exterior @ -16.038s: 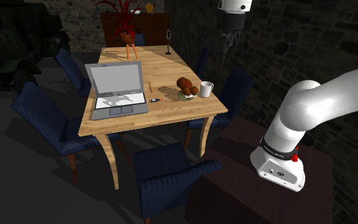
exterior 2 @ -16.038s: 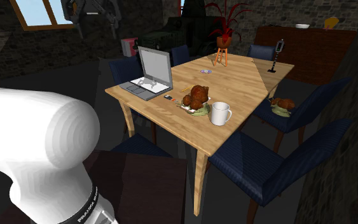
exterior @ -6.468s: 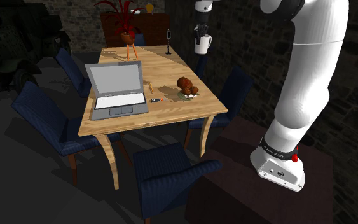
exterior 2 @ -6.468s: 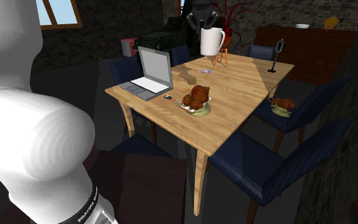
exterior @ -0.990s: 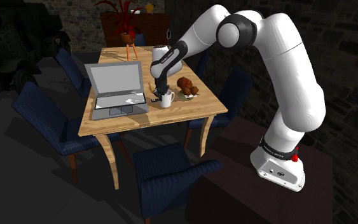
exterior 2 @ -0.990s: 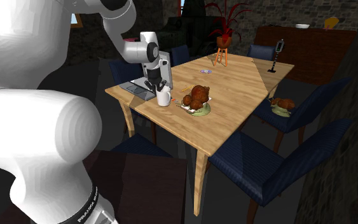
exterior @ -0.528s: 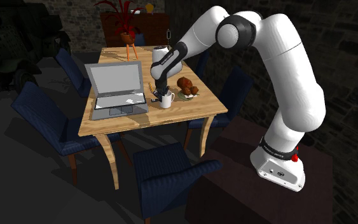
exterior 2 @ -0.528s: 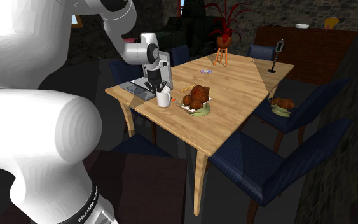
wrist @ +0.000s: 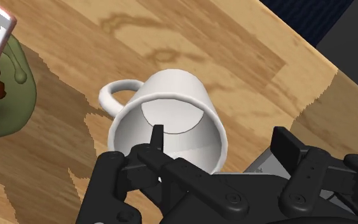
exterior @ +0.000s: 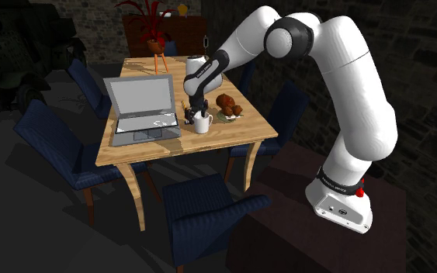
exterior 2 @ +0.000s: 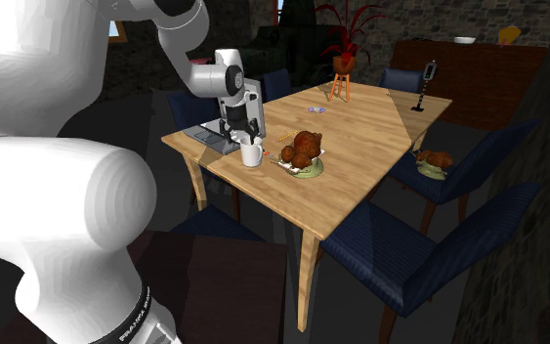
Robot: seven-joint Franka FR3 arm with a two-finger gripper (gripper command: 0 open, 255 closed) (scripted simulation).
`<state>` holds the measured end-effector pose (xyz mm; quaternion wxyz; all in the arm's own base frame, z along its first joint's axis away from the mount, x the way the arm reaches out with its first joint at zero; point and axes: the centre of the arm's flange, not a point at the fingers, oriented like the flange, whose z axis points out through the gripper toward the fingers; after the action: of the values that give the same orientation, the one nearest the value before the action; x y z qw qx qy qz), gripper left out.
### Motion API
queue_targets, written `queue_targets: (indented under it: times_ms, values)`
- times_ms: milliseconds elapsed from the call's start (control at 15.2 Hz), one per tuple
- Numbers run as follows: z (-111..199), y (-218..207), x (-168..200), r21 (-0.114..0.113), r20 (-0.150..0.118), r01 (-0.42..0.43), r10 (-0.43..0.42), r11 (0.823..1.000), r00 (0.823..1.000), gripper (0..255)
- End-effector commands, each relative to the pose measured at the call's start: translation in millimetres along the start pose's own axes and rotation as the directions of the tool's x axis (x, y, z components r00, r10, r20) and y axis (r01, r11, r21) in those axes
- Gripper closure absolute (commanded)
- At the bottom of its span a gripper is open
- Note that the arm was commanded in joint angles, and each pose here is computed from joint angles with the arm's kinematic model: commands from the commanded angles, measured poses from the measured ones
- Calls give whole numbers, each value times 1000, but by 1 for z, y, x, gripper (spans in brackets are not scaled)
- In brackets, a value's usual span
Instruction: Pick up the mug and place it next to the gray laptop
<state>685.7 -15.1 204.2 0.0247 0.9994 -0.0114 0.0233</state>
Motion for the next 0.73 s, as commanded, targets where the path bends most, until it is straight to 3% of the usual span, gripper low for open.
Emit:
queue_targets:
  times_ms: [0,132,660]
  values:
    - [-21,0,0,0,0,0,0,1000,1000,0]
    - [-45,0,0,0,0,0,0,1000,1000,0]
    - [-45,0,0,0,0,0,0,1000,1000,0]
